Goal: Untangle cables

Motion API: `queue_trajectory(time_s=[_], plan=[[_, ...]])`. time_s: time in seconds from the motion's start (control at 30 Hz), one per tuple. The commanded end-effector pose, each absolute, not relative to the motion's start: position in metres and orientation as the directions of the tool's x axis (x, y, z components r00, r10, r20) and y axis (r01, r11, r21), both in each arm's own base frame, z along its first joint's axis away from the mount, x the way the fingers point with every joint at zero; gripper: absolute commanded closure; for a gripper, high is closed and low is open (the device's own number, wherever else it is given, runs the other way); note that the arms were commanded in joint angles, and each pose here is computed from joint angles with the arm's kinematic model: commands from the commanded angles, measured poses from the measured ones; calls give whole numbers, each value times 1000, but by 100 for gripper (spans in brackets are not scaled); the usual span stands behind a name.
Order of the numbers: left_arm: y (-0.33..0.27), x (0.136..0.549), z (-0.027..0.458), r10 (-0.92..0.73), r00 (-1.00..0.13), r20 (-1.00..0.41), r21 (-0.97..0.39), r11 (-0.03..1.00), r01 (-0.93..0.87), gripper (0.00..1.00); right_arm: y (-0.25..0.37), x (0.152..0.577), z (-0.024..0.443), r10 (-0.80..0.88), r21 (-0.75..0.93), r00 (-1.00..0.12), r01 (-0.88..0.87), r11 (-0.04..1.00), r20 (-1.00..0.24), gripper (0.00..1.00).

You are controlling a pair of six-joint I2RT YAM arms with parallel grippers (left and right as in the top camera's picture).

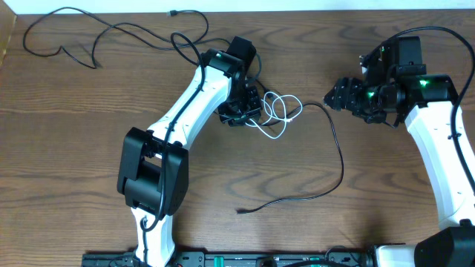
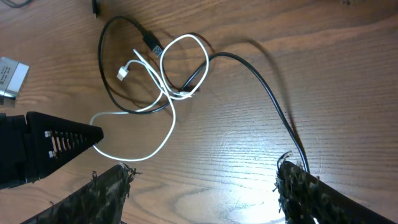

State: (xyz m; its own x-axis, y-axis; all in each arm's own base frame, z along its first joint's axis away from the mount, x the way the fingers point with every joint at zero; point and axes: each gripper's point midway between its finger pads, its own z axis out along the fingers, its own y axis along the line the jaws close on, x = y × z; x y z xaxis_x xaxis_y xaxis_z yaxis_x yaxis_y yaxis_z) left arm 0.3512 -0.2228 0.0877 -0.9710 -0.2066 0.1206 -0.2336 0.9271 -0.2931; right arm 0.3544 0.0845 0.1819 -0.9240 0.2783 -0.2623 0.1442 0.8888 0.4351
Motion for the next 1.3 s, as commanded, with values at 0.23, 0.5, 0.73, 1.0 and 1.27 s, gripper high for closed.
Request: queue_trajectory(time_s=[0.23, 0.5, 0.73, 1.0, 1.27], plan=[[-222, 350, 80, -261, -953, 155, -273, 916, -295, 68, 86, 354, 182, 256, 429, -928, 121, 895, -272, 25], [-223, 346, 78, -296, -939, 174, -259, 907, -333, 70, 86, 354, 182, 249, 427, -929, 114, 897, -275, 25], [-225, 339, 67, -290, -939, 185, -248, 911, -330, 74, 86, 354, 182, 249, 427, -928, 114, 897, -276, 25], [-225, 347, 66, -293, -944, 150, -259, 910, -323, 76, 86, 354, 182, 242, 424, -930, 107, 899, -278, 25], [-221, 353, 67, -306, -941, 141, -266, 904, -334, 76, 86, 354, 182, 242, 425, -929, 107, 899, -278, 25]])
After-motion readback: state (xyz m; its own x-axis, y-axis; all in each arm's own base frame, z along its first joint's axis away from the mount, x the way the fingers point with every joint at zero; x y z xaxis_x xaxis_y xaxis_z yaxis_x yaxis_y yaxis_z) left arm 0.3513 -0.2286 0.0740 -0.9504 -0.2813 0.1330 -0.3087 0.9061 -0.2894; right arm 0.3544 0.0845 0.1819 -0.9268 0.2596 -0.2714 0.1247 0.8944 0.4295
